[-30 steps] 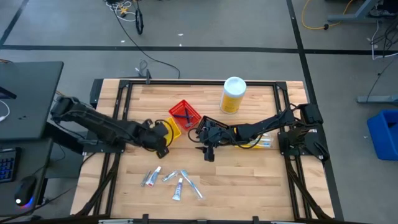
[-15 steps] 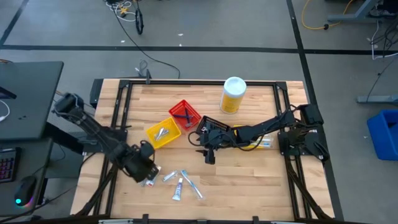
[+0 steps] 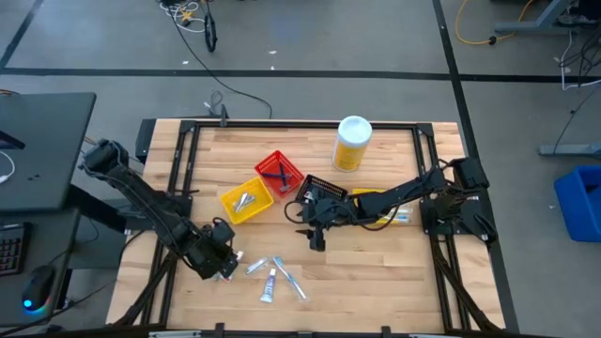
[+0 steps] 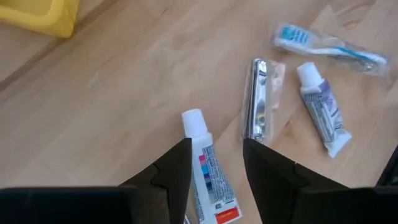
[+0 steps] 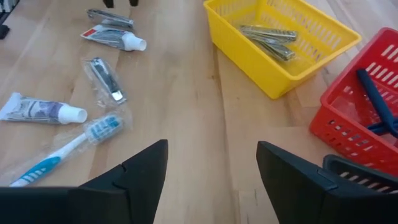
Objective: Pick & Place Travel size toiletries
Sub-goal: Put the toothpaste into the black bin
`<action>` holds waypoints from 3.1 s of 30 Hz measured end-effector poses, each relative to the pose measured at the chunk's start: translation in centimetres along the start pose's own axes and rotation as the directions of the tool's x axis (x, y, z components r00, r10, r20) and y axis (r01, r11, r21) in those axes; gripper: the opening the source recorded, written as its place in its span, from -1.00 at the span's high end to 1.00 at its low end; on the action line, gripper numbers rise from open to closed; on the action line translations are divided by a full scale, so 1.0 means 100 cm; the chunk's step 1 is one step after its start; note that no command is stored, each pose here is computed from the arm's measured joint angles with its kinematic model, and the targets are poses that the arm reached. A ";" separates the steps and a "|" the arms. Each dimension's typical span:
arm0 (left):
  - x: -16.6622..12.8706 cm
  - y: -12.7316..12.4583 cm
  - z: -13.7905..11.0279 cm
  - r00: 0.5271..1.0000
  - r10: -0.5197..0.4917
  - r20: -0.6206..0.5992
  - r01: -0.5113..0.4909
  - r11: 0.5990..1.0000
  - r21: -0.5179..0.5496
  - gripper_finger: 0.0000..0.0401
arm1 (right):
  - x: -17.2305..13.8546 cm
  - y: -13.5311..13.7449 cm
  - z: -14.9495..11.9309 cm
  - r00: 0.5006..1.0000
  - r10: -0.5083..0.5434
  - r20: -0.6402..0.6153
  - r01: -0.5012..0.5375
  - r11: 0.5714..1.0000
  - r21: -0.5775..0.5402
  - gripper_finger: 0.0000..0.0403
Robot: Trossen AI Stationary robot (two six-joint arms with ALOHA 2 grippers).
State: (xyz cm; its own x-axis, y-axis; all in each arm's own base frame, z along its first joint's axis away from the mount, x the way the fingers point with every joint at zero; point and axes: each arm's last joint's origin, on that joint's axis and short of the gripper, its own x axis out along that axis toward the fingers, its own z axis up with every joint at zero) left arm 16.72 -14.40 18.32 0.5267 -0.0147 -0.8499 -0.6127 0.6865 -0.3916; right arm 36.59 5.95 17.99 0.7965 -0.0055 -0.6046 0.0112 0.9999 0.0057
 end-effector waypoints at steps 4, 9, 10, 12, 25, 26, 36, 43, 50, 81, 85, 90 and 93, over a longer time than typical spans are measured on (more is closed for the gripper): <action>0.004 0.001 -0.002 1.000 -0.028 -0.002 0.028 1.000 -0.007 0.15 | -0.001 0.004 0.000 1.000 0.008 0.000 -0.008 1.000 -0.006 -0.31; 0.013 0.000 -0.006 1.000 -0.001 -0.012 0.002 1.000 0.022 0.05 | -0.001 0.006 -0.001 1.000 0.013 0.000 -0.013 1.000 -0.010 -0.32; 0.017 0.000 -0.007 1.000 0.009 -0.023 -0.008 1.000 0.029 0.03 | -0.001 0.007 -0.001 1.000 0.014 -0.001 -0.014 1.000 -0.011 -0.32; 0.026 0.001 -0.011 0.998 0.048 -0.048 -0.046 0.998 0.045 0.00 | -0.001 0.006 -0.001 1.000 0.013 -0.002 -0.013 1.000 -0.011 -0.31; 0.048 0.002 -0.021 0.989 0.124 -0.080 -0.117 0.989 0.088 0.05 | -0.024 0.014 0.005 0.999 0.020 -0.026 -0.021 0.999 -0.032 -0.24; 0.048 0.002 -0.021 0.989 0.125 -0.075 -0.118 0.989 0.093 0.08 | -0.029 0.015 0.008 1.000 0.024 -0.018 -0.025 0.999 -0.030 -0.23; 0.049 0.002 -0.020 0.990 0.129 -0.063 -0.124 0.989 0.077 0.58 | -0.049 0.020 0.018 0.999 0.048 0.022 -0.048 0.999 -0.004 -0.18; 0.046 -0.010 -0.014 0.996 0.082 0.032 -0.085 0.993 0.088 0.62 | -0.049 0.021 0.016 0.999 0.049 0.011 -0.050 0.998 0.039 -0.19; 0.036 -0.041 0.020 0.985 0.027 0.168 -0.063 0.975 0.214 0.63 | -0.050 0.022 0.016 0.999 0.053 0.013 -0.053 0.998 0.033 -0.26; -0.006 -0.102 0.155 0.650 -0.319 0.689 -0.171 0.823 0.542 0.66 | -0.056 0.031 0.041 0.957 -0.028 0.290 0.024 1.000 0.017 -0.21; -0.015 -0.104 0.154 0.605 -0.299 0.738 -0.189 0.846 0.498 0.65 | -0.057 0.030 0.046 0.939 -0.024 0.343 0.024 1.000 0.004 -0.17; -0.020 -0.104 0.151 0.599 -0.286 0.748 -0.201 0.850 0.486 0.67 | -0.058 0.028 0.051 0.921 -0.027 0.387 0.028 1.000 0.003 -0.04; -0.020 -0.105 0.149 0.598 -0.291 0.747 -0.207 0.844 0.495 0.66 | -0.058 0.027 0.051 0.920 -0.031 0.392 0.029 1.000 0.013 0.09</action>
State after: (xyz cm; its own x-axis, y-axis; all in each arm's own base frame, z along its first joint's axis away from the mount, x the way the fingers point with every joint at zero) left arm 30.88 -10.72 29.44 0.9334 0.3342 -0.1308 -0.3345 0.9422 0.0203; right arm 35.12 8.58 25.57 0.9689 -0.0407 -0.2442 0.0415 0.9991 -0.0016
